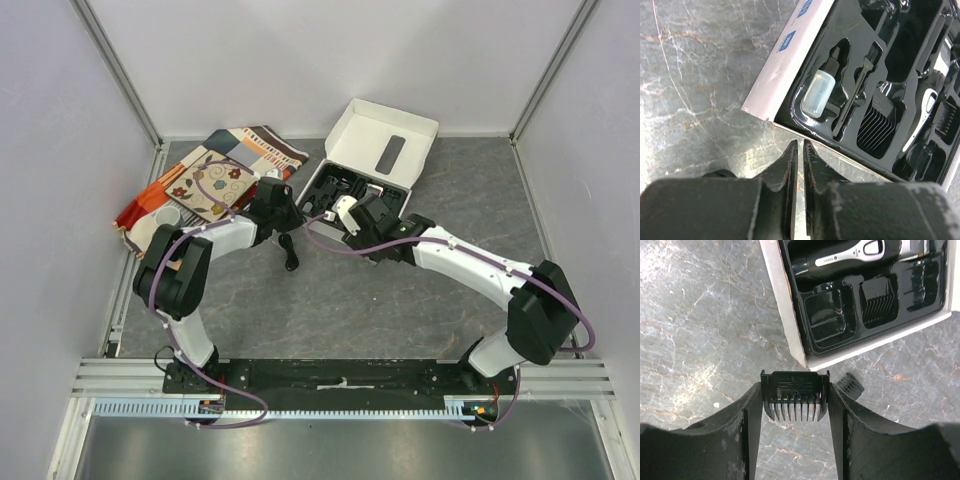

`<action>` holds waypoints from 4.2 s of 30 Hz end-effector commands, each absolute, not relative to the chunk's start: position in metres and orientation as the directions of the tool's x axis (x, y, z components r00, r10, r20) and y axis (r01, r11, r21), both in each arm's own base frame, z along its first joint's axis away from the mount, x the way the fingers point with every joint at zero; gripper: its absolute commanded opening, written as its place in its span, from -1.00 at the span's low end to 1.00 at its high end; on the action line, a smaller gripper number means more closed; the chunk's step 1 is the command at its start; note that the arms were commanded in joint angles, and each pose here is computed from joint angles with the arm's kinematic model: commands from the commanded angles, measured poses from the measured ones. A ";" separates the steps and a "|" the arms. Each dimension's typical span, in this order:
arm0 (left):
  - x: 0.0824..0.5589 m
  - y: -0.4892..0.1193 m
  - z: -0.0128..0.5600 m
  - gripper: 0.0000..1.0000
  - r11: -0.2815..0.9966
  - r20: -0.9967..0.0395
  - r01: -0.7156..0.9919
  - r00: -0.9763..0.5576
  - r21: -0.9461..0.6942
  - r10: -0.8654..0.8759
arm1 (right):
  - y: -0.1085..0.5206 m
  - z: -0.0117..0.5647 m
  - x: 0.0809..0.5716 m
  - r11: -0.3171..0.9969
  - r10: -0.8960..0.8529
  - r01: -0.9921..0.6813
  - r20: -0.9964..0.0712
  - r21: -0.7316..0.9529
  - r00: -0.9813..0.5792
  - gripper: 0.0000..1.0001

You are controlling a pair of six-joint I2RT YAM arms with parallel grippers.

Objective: Sort the hair-cutting tools

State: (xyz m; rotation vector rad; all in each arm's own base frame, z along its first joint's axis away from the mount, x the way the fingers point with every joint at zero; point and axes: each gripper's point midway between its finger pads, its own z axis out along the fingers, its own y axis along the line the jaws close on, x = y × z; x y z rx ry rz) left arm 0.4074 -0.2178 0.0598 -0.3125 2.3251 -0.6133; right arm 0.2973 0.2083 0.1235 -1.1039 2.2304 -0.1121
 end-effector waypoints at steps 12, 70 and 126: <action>0.351 -0.215 0.136 -0.71 0.761 -0.550 0.054 -0.724 -0.646 -0.416 | 0.217 0.138 0.371 0.555 -0.787 -0.760 -0.507 -0.337 -0.350 -0.14; 0.237 -0.189 0.194 -0.60 0.779 -0.602 0.183 -0.745 -0.600 -0.288 | 0.235 0.102 0.387 0.424 -0.814 -0.898 -0.485 -0.118 -0.320 0.19; 0.236 -0.190 0.189 -0.56 0.780 -0.597 0.182 -0.751 -0.599 -0.283 | 0.242 0.094 0.391 0.480 -0.767 -0.871 -0.531 -0.104 -0.359 -1.00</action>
